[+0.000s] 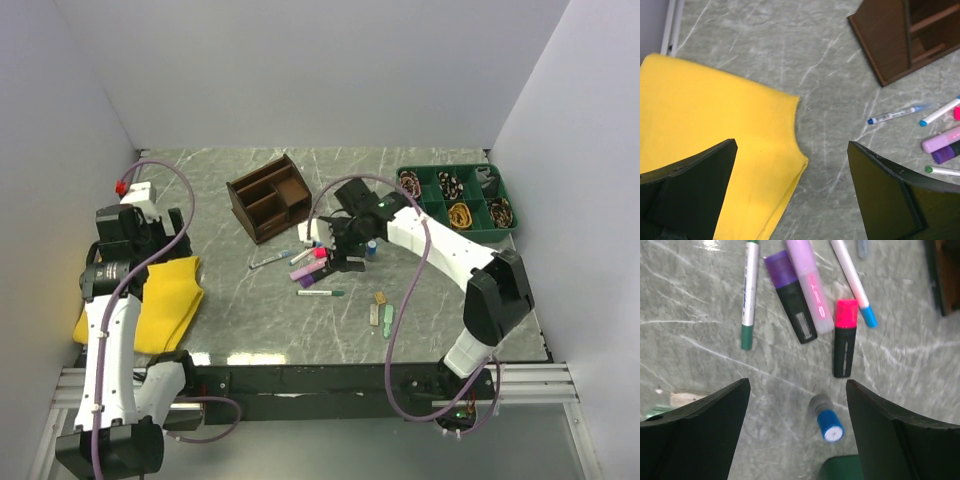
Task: Sort the stationery into containers
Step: Pick up the pen from the center of the board.
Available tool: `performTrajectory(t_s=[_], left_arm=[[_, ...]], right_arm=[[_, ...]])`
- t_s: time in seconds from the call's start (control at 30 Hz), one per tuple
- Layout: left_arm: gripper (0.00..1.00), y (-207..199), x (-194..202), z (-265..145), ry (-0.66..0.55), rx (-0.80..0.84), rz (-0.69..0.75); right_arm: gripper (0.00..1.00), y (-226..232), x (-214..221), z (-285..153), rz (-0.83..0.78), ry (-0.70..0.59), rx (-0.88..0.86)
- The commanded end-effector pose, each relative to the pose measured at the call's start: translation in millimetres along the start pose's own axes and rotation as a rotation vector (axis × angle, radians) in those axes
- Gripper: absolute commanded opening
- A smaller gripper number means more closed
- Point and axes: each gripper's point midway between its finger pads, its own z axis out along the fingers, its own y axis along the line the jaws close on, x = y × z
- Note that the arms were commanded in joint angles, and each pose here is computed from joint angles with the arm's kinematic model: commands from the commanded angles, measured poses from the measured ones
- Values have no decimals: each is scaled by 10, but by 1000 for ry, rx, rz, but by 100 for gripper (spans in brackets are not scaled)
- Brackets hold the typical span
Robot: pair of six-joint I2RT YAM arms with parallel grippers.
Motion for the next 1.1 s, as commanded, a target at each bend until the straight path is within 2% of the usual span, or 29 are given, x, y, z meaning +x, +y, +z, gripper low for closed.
performTrajectory(t_s=[0.0,0.2,0.47,0.7,1.07], left_arm=[[99,108,-121,-138,-28,-36,-7],[100,340,-315,-227,-83,-140,6],[99,343,-568,-383,-135,-133,-28],[99,286,-546,-503,-141,-114,-38],[100,245,-468,-476,-129,-89,-65]], right_arm=[[84,-116,-171,151,-180,-30,45],[80,-96,-429,506,-227,-60,-28],[71,-2,-586,968,-253,-24,-154],[68,-10,-600,1080,-249,-5,-185],[61,99,-617,1281,-197,39,-185]])
